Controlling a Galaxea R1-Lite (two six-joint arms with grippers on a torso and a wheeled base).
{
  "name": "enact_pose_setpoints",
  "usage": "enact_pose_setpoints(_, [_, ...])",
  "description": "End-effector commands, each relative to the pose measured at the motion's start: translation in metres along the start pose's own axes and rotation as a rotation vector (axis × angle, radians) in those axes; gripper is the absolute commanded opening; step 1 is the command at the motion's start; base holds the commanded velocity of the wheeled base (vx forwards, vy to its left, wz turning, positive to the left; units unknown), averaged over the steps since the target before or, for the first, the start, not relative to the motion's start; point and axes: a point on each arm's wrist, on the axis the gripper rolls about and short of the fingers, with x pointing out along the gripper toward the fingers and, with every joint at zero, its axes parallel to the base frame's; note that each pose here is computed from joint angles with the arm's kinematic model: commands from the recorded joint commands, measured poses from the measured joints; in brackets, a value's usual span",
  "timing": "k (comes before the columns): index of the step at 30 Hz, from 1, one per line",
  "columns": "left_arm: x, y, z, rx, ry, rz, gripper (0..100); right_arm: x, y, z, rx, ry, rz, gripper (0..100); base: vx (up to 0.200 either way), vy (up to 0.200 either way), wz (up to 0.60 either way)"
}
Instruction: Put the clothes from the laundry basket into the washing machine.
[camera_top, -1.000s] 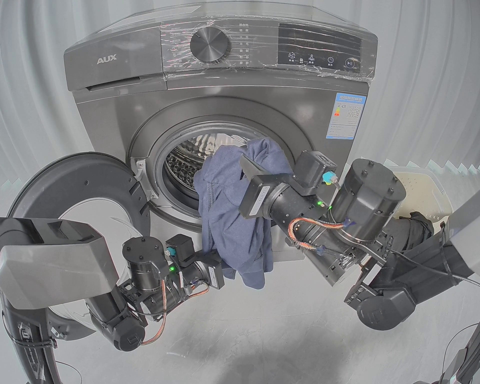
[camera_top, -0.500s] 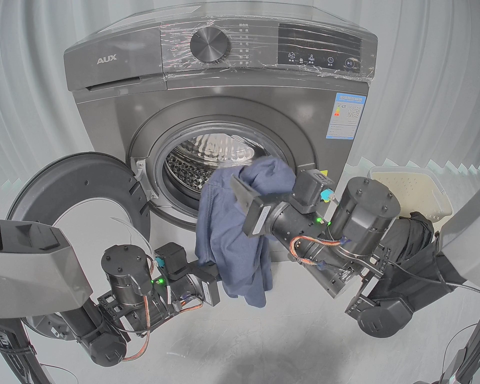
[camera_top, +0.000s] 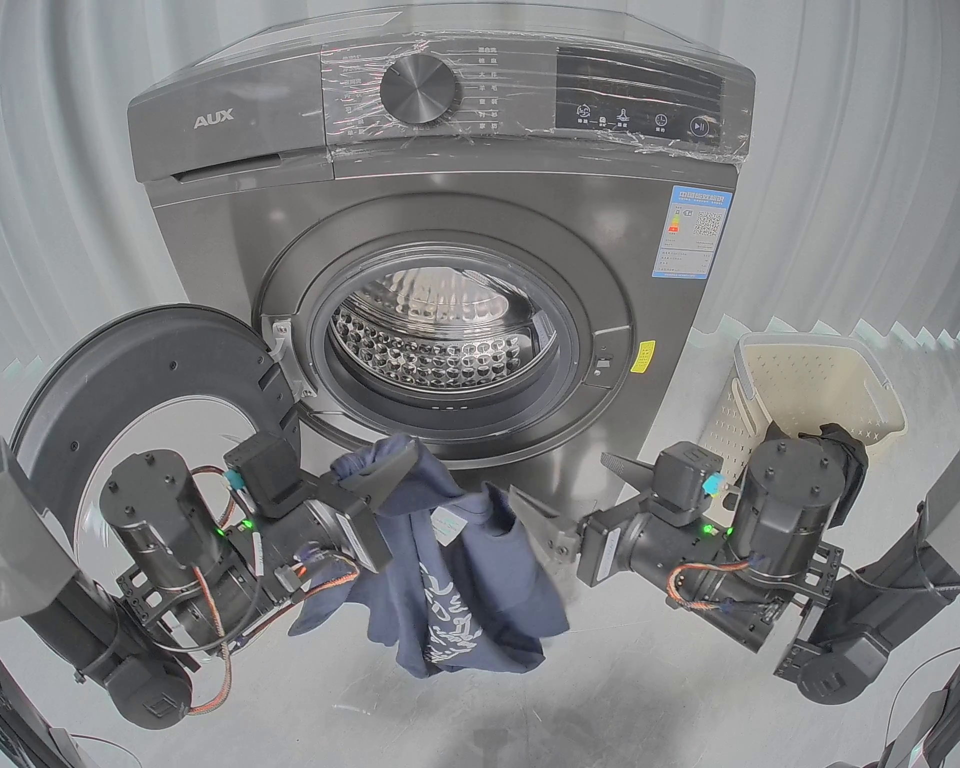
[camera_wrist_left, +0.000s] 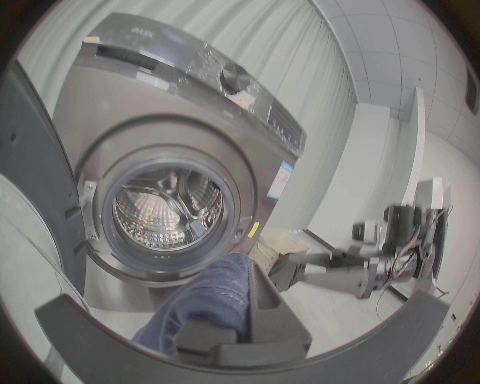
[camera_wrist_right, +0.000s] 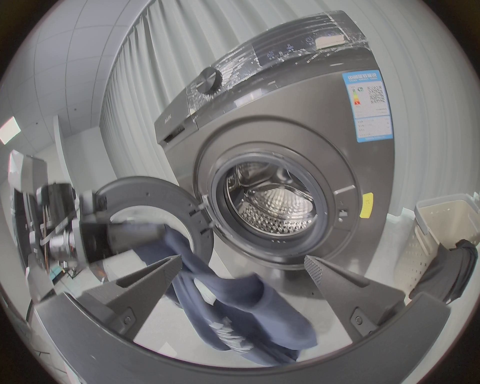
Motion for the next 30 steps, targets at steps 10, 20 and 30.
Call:
enact_pose_setpoints(10, [-0.011,-0.007,0.025,0.002,-0.092,-0.020,0,-0.015,-0.018,-0.019,-0.024,0.095,-0.029,100,0.000,0.000,0.00])
enact_pose_setpoints(20, [-0.011,-0.007,0.028,0.003,-0.104,-0.021,0,-0.011,-0.015,-0.030,-0.032,0.128,-0.020,100,0.000,0.000,0.00])
enact_pose_setpoints(30, [-0.011,-0.006,0.028,0.004,-0.105,-0.018,0,-0.020,-0.017,-0.051,-0.045,0.231,0.029,100,0.000,0.000,0.00])
